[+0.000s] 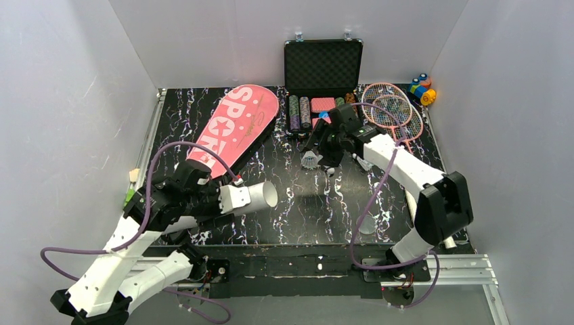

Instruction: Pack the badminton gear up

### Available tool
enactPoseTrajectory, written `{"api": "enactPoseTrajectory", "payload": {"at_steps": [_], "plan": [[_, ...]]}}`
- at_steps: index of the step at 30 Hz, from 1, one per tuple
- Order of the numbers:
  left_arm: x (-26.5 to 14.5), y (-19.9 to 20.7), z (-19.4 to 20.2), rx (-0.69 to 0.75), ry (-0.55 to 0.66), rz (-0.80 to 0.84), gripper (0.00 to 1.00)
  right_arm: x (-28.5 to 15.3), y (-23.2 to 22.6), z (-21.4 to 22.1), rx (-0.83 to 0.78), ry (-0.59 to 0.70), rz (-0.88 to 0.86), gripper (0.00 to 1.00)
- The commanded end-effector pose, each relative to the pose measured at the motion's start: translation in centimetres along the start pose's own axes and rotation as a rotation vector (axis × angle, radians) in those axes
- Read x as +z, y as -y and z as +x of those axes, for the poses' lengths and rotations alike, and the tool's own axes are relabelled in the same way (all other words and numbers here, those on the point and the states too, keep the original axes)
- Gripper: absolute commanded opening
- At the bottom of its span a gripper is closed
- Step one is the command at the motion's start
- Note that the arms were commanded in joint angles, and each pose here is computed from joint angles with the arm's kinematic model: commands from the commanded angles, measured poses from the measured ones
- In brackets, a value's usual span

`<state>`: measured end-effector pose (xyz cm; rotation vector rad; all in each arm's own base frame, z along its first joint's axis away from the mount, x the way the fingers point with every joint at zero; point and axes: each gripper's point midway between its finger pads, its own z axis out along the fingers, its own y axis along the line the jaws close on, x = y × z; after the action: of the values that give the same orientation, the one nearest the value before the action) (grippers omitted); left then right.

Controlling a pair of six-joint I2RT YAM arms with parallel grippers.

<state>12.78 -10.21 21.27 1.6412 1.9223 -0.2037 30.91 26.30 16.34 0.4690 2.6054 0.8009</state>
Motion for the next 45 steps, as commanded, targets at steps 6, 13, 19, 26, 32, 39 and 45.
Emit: {"api": "enactPoseTrajectory", "payload": {"at_steps": [6, 13, 19, 26, 32, 39, 45], "plan": [[-0.3, -0.4, 1.9, 0.003, -0.087, -0.040, 0.21, 4.5, -1.5, -1.1, 0.156, 0.049, 0.010, 0.80], [-0.1, -0.5, 2.2, 0.013, -0.103, -0.038, 0.22, 8.3, 0.9, -1.3, 0.246, 0.160, 0.167, 0.72], [-0.3, -0.4, 2.5, 0.020, -0.116, -0.036, 0.22, 9.0, 2.1, -2.7, 0.286, 0.288, 0.228, 0.62], [-0.1, 0.1, 2.8, 0.016, -0.114, -0.020, 0.22, 9.5, 2.3, -4.2, 0.275, 0.363, 0.260, 0.56], [0.0, 0.1, 2.5, 0.009, -0.108, -0.011, 0.22, 10.4, 2.5, -4.5, 0.271, 0.368, 0.288, 0.53], [-0.2, 0.0, 2.1, 0.008, -0.099, -0.010, 0.23, 10.3, 2.6, -5.2, 0.266, 0.391, 0.315, 0.49], [-0.2, -0.1, 1.9, 0.009, -0.095, -0.009, 0.23, 9.2, 3.1, -5.7, 0.216, 0.426, 0.337, 0.22]]}}
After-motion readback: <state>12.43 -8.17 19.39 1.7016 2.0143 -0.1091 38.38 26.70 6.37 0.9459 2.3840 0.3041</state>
